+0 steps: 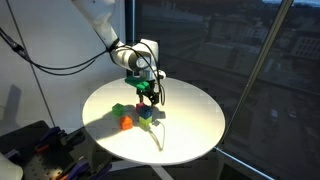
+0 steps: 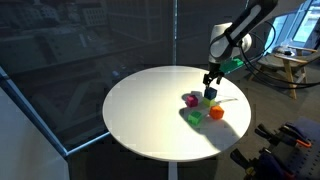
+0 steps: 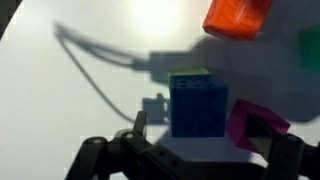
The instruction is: Remove the blue block from the mulberry pink block and put it on top of the green block top
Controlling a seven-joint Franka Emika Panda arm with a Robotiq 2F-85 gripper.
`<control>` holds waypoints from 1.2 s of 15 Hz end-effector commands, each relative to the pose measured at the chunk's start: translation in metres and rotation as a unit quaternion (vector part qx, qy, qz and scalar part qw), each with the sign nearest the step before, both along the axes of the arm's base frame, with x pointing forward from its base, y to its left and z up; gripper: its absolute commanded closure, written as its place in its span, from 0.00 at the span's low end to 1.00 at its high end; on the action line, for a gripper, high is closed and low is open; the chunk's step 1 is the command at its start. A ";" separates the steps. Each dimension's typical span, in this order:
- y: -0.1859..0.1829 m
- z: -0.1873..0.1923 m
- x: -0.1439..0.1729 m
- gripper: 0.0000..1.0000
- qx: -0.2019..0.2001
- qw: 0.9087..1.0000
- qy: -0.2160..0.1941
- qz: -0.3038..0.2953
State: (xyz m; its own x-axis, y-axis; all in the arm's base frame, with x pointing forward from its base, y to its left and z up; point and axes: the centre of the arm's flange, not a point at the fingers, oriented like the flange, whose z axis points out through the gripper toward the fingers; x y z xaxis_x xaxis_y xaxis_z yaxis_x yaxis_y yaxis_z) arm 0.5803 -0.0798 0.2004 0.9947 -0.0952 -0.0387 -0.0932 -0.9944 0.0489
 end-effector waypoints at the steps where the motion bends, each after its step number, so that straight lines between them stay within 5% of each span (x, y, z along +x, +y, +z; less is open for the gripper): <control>1: -0.002 -0.002 0.013 0.00 -0.003 1.000 0.000 0.007; 18: -0.006 -0.034 0.020 0.00 -0.005 1.000 0.022 0.006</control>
